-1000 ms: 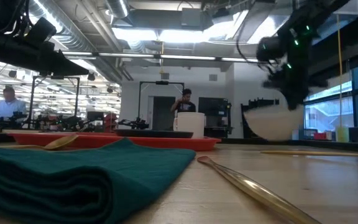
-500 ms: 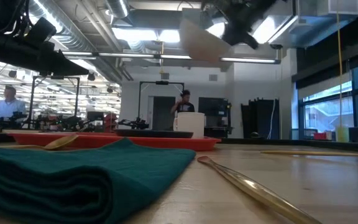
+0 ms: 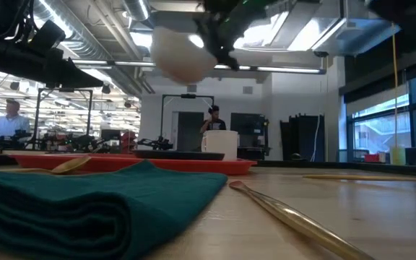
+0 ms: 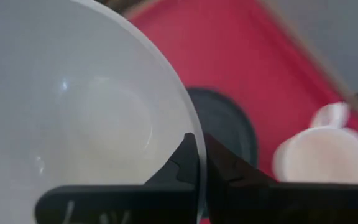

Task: Set up tray
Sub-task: Put the white bowl on the blue plate

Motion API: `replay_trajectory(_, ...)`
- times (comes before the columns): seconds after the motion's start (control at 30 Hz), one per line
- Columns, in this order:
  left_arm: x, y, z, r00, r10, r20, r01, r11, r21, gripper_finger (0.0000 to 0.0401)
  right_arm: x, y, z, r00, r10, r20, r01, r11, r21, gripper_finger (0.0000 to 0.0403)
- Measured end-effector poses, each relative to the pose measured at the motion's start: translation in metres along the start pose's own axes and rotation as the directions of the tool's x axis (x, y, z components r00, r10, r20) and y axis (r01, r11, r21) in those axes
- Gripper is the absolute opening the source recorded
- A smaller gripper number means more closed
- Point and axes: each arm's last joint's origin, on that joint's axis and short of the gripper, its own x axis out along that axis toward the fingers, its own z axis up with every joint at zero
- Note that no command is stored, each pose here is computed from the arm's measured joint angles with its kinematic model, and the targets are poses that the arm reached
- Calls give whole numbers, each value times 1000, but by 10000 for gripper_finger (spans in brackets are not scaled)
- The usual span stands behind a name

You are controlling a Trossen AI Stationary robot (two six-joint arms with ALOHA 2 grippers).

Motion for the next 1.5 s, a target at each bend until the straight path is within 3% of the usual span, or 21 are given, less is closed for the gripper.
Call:
replay_trajectory(0.27,0,0,0,1000,-1,0,1,1000,0,4,65,-22,-7,971,-15,-238,24,999,33,5)
replay_trajectory(0.53,0,0,0,1000,-1,0,1,1000,0,4,105,-48,-19,943,-16,-332,40,997,67,5)
replay_trajectory(1.03,0,0,0,1000,-1,0,1,1000,0,4,133,-62,-28,929,-27,-369,62,994,84,6)
replay_trajectory(1.5,0,0,0,1000,-1,0,1,1000,0,4,135,-67,-28,931,-83,-354,123,988,90,6)
